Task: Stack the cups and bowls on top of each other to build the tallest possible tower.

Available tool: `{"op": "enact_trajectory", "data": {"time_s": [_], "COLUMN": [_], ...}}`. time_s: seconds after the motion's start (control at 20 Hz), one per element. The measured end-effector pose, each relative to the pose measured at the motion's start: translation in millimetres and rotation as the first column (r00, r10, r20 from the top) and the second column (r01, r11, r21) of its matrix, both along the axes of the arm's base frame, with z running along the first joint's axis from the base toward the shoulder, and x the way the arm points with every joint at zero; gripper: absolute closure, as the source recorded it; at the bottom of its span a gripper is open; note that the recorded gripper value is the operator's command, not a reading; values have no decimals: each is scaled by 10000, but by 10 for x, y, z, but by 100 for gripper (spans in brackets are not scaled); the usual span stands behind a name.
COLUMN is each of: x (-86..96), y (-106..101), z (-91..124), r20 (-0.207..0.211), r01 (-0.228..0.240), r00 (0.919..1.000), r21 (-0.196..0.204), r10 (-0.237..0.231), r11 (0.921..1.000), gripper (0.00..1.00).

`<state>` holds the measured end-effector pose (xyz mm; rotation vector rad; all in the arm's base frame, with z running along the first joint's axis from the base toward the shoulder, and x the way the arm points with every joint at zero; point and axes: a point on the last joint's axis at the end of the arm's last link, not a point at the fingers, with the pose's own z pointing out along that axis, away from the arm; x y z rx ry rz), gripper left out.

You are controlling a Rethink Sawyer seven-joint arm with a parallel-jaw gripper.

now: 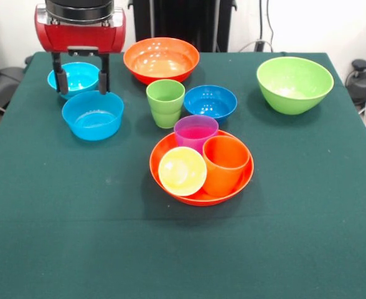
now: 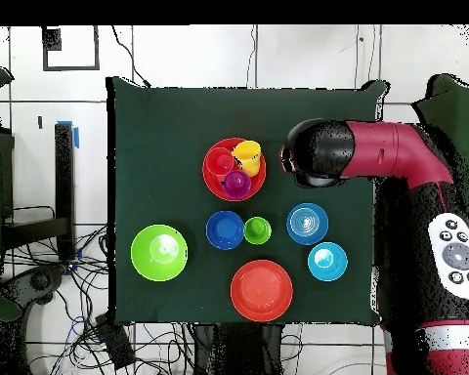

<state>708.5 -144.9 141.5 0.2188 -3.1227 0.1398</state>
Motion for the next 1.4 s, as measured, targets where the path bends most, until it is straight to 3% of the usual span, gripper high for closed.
{"op": "enact_trajectory", "data": {"time_s": [0.4,0.75,1.0,1.4], "x": [-35,-222,-242,-395], "y": [178,445,481,110], "z": [8,-117,-141,-213], "r20": [11,-419,-491,-845], "r01": [-293,-702,-825,-382], "r00": [9996,9964,9951,9957], "r21": [514,829,670,-69], "r10": [293,738,859,375], "r11": [9982,9941,9943,9992], "gripper": [0,0,0,0]}}
